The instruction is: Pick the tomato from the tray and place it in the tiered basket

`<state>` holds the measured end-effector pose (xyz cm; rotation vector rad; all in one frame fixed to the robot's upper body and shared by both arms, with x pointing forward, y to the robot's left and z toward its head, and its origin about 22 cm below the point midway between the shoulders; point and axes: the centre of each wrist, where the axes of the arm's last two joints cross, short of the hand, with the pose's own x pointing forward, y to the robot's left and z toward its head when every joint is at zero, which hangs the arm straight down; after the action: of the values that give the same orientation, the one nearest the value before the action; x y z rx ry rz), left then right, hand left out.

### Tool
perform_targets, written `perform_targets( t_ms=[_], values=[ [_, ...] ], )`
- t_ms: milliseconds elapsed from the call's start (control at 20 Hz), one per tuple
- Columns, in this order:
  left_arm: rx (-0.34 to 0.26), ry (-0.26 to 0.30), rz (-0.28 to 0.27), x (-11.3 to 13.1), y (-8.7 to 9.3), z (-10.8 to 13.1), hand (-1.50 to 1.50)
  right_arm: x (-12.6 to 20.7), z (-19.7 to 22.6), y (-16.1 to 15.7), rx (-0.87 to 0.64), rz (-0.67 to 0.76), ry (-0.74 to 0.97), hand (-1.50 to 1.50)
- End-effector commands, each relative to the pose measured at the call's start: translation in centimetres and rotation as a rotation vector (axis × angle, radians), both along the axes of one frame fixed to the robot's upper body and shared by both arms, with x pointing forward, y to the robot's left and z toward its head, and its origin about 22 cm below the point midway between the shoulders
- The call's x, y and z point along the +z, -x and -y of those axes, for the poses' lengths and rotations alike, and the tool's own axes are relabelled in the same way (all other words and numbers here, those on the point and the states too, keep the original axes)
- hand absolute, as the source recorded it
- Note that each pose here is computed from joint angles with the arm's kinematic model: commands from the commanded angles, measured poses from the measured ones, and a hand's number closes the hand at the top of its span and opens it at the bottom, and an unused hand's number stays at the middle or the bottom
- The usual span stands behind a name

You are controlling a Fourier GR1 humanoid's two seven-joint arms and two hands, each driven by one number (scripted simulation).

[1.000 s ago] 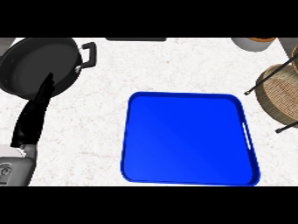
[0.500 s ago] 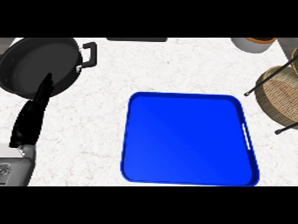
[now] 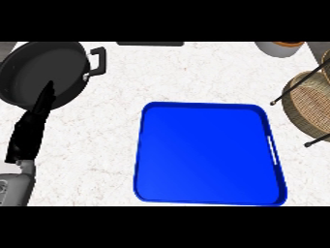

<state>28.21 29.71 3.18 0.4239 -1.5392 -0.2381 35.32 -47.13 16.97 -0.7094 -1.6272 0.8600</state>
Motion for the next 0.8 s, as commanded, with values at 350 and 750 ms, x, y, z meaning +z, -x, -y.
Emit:
perform_targets(
  t_ms=[350,750],
  values=[
    [0.009,0.004,0.003,-0.1,0.2,0.3,0.00,6.5,6.1,2.9,-0.119,0.142,-0.214,-1.50],
    [-0.006,-0.001,0.003,0.9,0.7,-0.4,0.00,6.5,12.0,8.4,-0.248,-0.037,-0.321,-1.50]
  ],
)
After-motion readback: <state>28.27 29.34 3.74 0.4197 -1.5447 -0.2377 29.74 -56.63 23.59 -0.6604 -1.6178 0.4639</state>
